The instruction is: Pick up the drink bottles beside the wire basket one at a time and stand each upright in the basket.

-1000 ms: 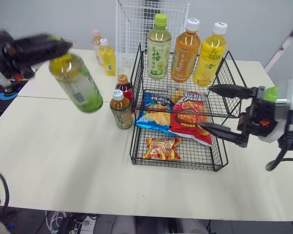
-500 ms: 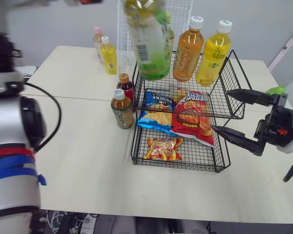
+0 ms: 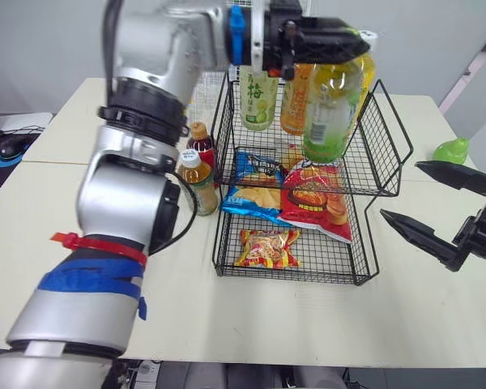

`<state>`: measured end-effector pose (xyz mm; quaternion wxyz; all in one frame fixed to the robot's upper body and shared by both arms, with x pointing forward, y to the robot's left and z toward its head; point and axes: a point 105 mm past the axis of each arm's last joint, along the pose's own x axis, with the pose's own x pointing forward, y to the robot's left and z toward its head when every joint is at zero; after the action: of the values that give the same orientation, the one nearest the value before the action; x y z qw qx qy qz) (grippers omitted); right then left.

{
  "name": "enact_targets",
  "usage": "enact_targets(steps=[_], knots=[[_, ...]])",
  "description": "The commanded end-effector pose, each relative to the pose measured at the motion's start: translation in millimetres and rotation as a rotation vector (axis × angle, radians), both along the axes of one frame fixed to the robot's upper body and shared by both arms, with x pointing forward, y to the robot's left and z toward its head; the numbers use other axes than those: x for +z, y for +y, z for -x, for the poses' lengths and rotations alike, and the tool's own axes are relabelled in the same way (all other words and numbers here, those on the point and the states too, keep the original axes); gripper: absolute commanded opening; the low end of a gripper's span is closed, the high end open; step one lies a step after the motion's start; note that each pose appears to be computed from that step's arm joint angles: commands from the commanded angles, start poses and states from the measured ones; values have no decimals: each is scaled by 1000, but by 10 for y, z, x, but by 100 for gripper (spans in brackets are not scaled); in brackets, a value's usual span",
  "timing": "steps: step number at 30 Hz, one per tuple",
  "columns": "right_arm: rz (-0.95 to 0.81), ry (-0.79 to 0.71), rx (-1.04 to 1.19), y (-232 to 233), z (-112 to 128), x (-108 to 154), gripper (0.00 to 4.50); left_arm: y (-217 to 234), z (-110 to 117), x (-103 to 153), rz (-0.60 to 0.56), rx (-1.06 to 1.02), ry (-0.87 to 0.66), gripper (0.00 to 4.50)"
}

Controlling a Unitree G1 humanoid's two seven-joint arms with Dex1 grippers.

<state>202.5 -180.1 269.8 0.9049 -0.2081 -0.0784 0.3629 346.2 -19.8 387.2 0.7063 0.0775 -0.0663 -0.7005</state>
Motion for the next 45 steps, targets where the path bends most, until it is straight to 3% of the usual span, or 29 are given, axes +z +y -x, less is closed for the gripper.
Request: enact_targets(steps=[1,15,25,35,45], knots=[[13,-51,-32,-14,41,70,450,-51,46,160,32,-11,-87,136],[9,-61,-48,0,52,74,450,-193,-8,30,-9,-36,-58,136],[7,-70,-69,-81,43,79,450,-109,61,120,3,-82,-66,447],[20,-85,-52,-91,6,120,450,192,62,232,33,-62,-100,447],[13,-108,77,88,-30,265,450,961,89,388,99,128,-170,447]])
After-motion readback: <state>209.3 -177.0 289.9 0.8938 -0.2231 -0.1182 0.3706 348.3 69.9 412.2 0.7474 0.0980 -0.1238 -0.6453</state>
